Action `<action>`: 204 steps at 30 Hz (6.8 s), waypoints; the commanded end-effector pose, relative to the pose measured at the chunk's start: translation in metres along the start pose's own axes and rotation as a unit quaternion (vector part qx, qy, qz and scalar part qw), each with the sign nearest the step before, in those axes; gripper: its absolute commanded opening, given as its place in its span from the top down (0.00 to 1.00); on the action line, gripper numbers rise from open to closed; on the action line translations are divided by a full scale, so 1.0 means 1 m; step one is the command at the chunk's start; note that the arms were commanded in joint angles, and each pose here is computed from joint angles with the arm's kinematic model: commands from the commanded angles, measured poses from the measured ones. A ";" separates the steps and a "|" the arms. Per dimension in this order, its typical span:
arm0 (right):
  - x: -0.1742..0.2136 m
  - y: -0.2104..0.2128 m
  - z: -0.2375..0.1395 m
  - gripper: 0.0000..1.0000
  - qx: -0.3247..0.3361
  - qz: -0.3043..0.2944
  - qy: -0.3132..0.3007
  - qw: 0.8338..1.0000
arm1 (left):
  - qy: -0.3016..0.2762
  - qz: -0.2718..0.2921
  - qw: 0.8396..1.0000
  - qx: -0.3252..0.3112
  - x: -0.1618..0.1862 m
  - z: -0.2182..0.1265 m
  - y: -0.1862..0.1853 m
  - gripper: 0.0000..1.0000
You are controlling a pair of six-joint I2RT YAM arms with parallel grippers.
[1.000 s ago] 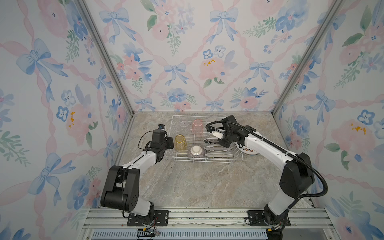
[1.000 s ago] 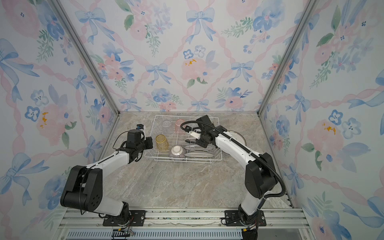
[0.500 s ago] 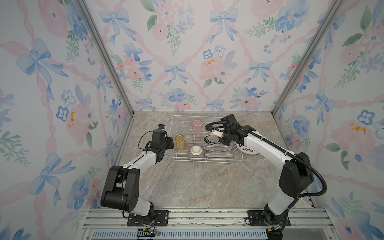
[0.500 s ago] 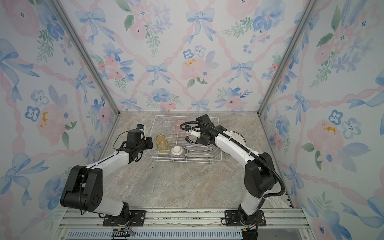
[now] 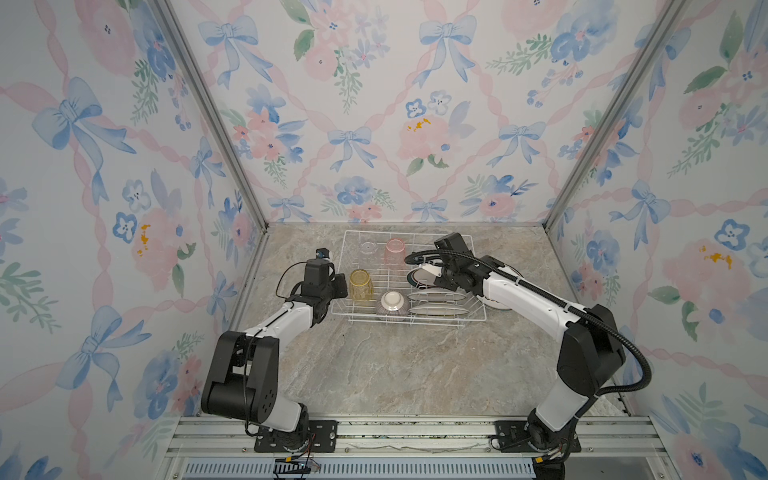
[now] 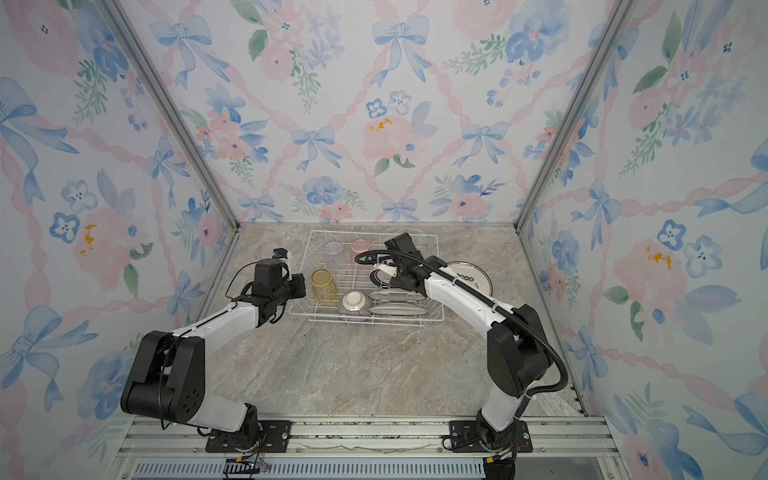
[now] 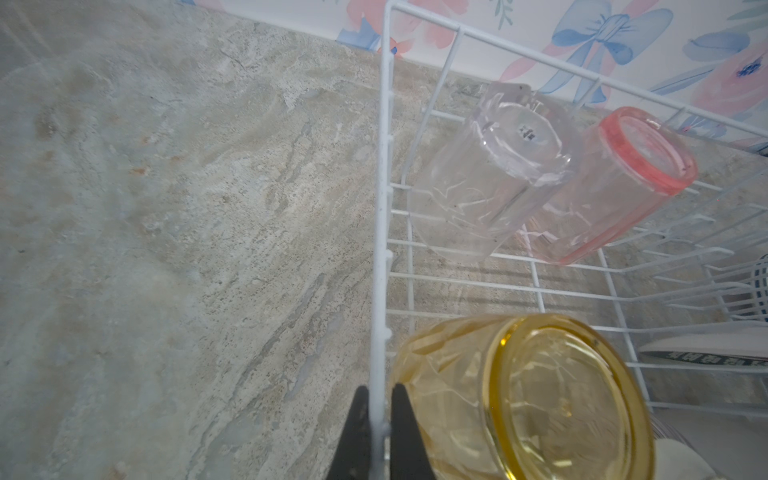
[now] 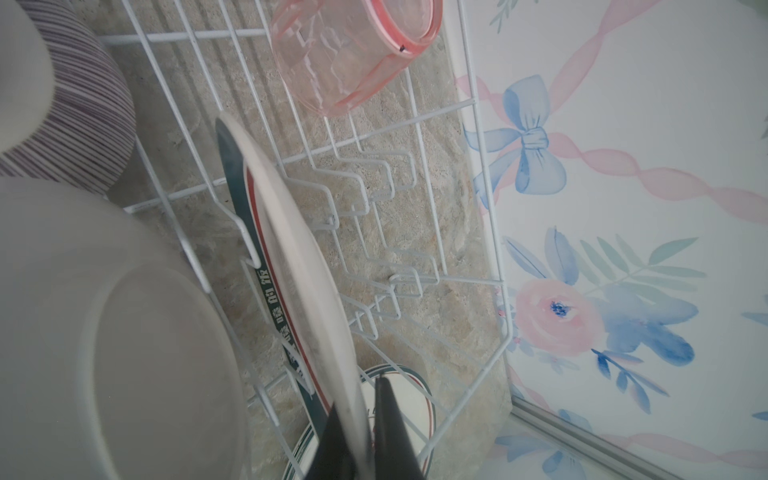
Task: Unload the mixed dishes from the dish rack
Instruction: 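Grasp the rim of the green-rimmed white plate with the right gripper, then lift the green-rimmed plate up out of the rack with the right gripper, then lower the green-rimmed plate onto the printed plates beside the rack, then open the right gripper and raise it off the plate stack, then move the right gripper over the rack to the next upright white plate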
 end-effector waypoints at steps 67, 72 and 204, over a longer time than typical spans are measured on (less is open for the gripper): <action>0.251 -0.103 -0.149 1.00 0.180 0.737 -0.173 0.628 | 0.033 -0.007 0.999 -0.008 0.016 0.004 0.005 1.00; 0.290 -0.065 -0.127 1.00 0.141 0.807 -0.177 0.545 | 0.034 -0.007 0.999 -0.008 0.018 0.006 0.006 1.00; 0.015 0.021 -0.132 0.65 -0.026 0.174 -0.168 0.970 | 0.031 -0.011 0.999 -0.005 0.021 -0.008 0.004 1.00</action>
Point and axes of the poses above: each gripper's point midway between its finger pads, its own z axis out along the fingers, its own y axis along the line the jaws close on, x = y × z, the point moved 2 cm from there along -z, back along the fingers, and after that the axes turned 12 degrees about -z, right-handed, at the moved point
